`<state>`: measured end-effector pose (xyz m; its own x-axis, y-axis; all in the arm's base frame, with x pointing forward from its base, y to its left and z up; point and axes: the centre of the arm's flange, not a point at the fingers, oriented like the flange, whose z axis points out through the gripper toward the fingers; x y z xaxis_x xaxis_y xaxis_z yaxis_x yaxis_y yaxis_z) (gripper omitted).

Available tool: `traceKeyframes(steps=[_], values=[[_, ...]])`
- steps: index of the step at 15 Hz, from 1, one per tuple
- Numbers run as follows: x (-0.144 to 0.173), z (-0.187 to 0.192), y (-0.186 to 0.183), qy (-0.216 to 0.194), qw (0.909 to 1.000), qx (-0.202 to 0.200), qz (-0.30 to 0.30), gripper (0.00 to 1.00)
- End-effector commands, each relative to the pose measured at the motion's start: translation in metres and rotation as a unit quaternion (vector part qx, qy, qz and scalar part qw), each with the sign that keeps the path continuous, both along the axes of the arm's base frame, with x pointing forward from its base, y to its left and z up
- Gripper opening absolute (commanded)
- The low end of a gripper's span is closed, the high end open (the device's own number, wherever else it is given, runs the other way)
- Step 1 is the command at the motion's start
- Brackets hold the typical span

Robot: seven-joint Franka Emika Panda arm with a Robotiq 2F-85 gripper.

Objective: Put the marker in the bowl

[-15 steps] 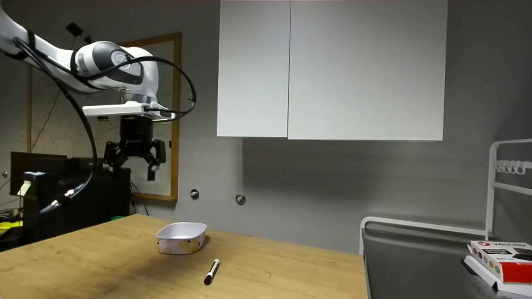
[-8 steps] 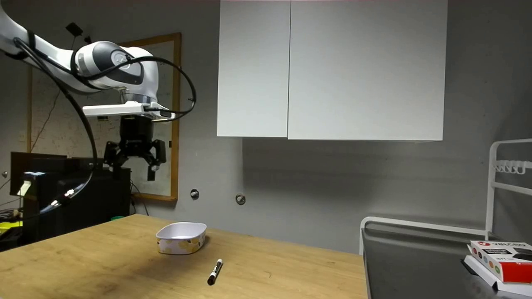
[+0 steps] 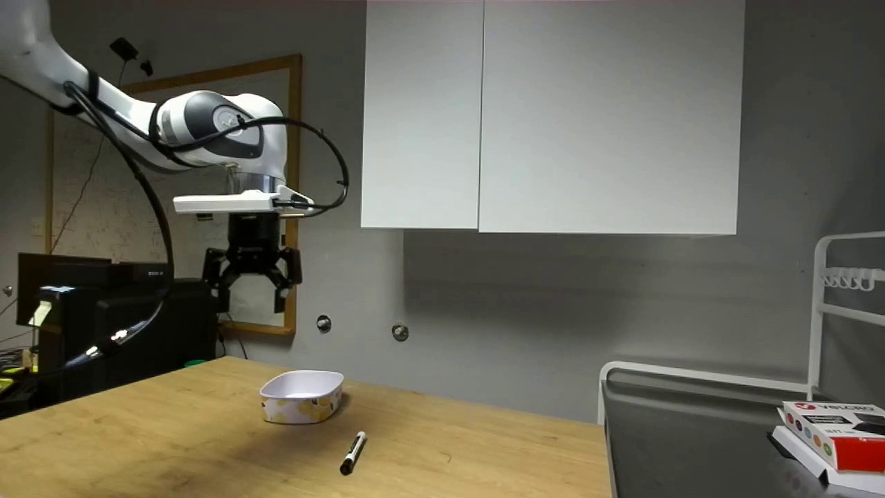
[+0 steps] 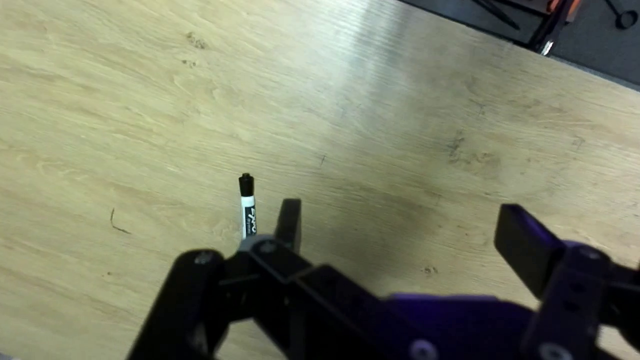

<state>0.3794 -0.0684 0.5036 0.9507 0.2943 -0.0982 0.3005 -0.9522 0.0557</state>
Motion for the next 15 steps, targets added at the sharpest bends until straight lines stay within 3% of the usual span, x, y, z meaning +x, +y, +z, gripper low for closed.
traceKeyframes(steps=[1,6,9,15], values=[[0.043,-0.030,-0.039,0.009,0.9989,0.035,0.029,1.00],[0.074,-0.083,-0.090,0.034,0.9941,0.088,0.055,1.00],[0.094,-0.107,-0.098,0.045,0.9905,0.113,0.063,1.00],[0.146,-0.147,-0.077,0.071,0.9901,0.094,0.077,1.00]])
